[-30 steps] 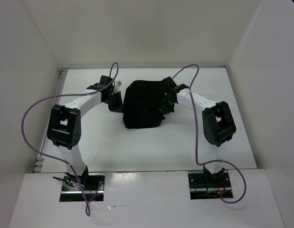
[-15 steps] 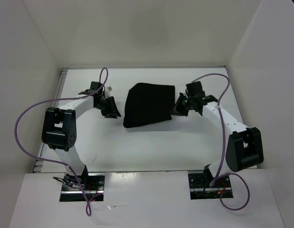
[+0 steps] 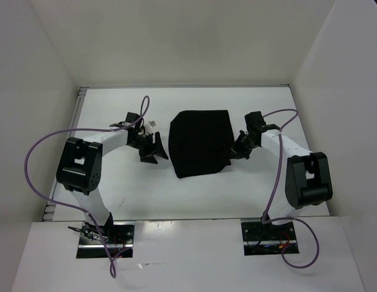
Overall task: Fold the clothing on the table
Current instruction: Flatten the skirt out
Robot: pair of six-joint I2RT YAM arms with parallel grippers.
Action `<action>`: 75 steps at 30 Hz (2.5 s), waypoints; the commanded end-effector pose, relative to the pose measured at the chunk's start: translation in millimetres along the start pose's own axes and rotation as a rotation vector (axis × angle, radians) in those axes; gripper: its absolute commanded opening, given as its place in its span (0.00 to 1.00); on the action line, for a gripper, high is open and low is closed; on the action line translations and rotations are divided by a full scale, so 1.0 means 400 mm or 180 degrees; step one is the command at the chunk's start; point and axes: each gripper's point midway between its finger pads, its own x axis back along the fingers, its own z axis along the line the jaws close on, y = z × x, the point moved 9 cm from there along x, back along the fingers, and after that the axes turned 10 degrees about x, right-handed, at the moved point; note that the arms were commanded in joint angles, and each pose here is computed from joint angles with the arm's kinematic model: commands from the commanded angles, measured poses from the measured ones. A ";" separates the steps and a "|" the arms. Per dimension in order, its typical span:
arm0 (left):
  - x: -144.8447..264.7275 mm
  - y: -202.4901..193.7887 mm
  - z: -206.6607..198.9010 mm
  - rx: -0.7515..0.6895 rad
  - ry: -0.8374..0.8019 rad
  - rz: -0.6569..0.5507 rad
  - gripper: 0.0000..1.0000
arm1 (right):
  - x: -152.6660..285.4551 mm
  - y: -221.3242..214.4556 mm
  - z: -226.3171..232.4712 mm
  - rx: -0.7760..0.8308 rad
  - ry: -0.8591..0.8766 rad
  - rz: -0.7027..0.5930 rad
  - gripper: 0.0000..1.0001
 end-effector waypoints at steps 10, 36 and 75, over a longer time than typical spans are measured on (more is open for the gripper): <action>-0.117 -0.099 -0.081 -0.0315 -0.0334 0.0651 0.37 | -0.042 -0.034 0.010 0.0077 -0.0142 0.0222 0.00; -0.035 -0.117 -0.137 -0.0480 0.0071 0.0319 0.66 | 0.008 -0.040 0.005 0.0093 -0.0242 -0.0039 0.00; -0.051 -0.041 -0.108 -0.0436 0.0296 0.0085 0.00 | 0.061 -0.022 0.031 0.0203 -0.0159 -0.0210 0.00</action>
